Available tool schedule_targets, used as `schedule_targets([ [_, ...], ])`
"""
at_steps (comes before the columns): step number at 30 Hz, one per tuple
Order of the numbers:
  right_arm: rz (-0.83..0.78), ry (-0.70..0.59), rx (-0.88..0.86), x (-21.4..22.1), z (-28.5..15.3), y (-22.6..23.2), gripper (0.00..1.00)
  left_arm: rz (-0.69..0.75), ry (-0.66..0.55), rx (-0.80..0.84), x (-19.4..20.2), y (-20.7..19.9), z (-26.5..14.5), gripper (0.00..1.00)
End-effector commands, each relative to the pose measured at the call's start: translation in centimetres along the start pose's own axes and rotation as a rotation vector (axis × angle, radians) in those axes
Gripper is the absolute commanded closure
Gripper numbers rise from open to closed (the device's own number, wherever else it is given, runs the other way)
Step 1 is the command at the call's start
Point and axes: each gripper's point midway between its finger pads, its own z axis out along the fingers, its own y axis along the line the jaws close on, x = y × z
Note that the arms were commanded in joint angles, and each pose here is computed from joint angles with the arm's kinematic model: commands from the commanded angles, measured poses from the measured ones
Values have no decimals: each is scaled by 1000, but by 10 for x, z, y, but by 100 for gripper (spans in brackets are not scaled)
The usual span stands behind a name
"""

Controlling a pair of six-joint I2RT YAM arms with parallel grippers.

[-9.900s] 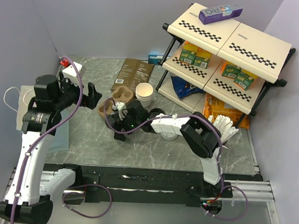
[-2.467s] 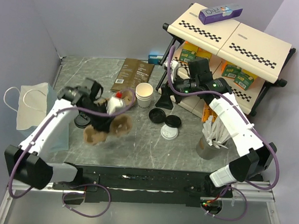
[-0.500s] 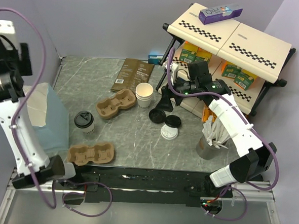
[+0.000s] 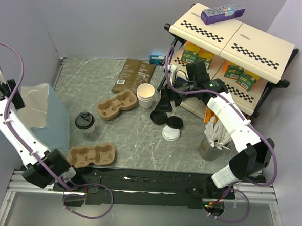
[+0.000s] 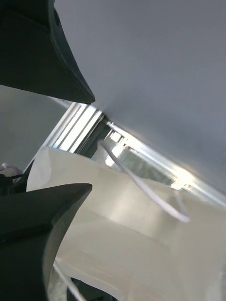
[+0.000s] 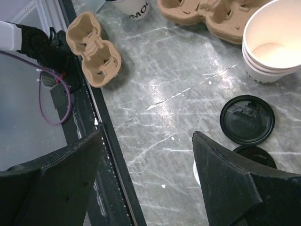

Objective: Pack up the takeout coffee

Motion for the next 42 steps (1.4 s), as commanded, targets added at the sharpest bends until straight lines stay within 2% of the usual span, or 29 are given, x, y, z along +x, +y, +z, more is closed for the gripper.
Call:
schedule_targets([
  [1, 4, -24, -15, -12, 2, -1, 16, 1, 35, 105, 18, -18, 2, 29],
  [6, 12, -17, -19, -9, 4, -2, 16, 15, 107, 120, 38, -22, 21, 40],
  [17, 6, -17, -17, -10, 7, -6, 16, 60, 106, 79, 31, -10, 22, 71],
  [19, 3, -16, -16, -10, 7, -7, 16, 61, 119, 78, 33, -10, 24, 72],
  [25, -6, -21, -14, -11, 6, -7, 17, 71, 127, 88, 33, -11, 25, 82],
  [26, -9, -22, -11, -11, 6, -8, 17, 72, 116, 81, 31, -10, 24, 94],
  [27, -16, -25, -11, -13, 5, -6, 17, 71, 105, 75, 28, -8, 24, 99],
  [32, -63, -41, 73, -24, -5, -20, 18, 86, 84, 85, 20, -8, 23, 99],
  [36, -91, -51, 169, -34, -21, -39, 23, 88, -11, 92, -8, -7, 6, 99],
  [42, -205, 23, 361, -28, -63, -78, 43, 75, -185, 167, -60, -17, -30, 99],
])
